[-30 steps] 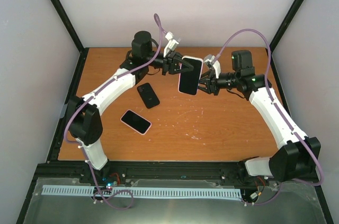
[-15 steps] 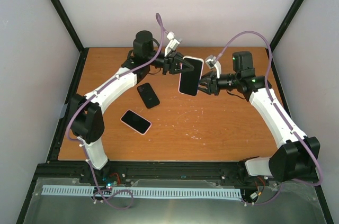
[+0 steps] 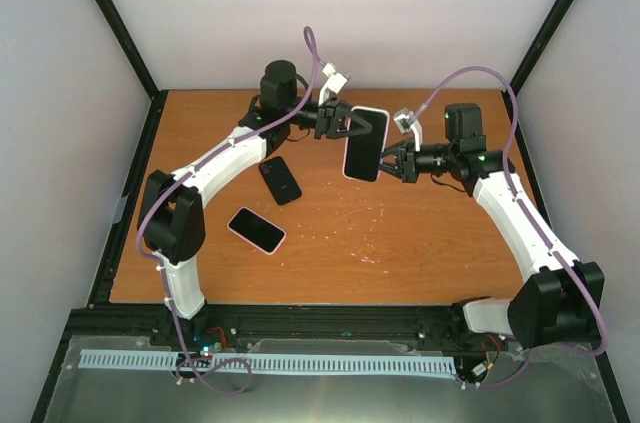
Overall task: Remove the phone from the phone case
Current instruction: Remove the phone case from the phone.
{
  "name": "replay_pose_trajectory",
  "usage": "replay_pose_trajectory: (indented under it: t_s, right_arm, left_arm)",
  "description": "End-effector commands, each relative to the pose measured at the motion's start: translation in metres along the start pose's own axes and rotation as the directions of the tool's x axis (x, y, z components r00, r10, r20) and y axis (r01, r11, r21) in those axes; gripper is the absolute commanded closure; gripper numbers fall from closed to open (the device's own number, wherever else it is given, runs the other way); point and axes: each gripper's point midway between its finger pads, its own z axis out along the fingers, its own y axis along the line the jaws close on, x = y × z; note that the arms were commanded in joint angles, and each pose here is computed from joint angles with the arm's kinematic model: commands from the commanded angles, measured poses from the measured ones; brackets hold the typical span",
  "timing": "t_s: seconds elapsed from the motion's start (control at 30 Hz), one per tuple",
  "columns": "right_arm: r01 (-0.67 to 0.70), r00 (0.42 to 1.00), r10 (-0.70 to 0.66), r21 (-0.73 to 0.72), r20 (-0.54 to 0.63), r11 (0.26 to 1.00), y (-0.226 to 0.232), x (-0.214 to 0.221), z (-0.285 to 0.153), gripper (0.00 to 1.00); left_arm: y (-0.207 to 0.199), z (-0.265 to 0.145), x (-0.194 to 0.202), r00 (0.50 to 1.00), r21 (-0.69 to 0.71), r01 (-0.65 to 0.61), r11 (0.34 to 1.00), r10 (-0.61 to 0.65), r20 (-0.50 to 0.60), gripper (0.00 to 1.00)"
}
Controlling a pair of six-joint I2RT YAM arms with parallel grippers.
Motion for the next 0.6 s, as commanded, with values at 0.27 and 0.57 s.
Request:
replay_pose_trajectory:
  t_s: [0.27,0.57]
  right_arm:
    - [-0.049,0.996,0.041,0.110,0.074,0.993,-0.053,0.059,-0.007,0.97]
    - [-0.306,0.950,0.313,0.220,0.004,0.926,-0.096,0.117,-0.005,0.97]
  left_arm:
    - [0.082,-0.006,0.078,0.853,0.004,0.512,0.859,-0.508,0.117,0.61]
    - [0.149,-0.055,0.120,0.797,-0.366,0.599,0.712,-0.489,0.355,0.41]
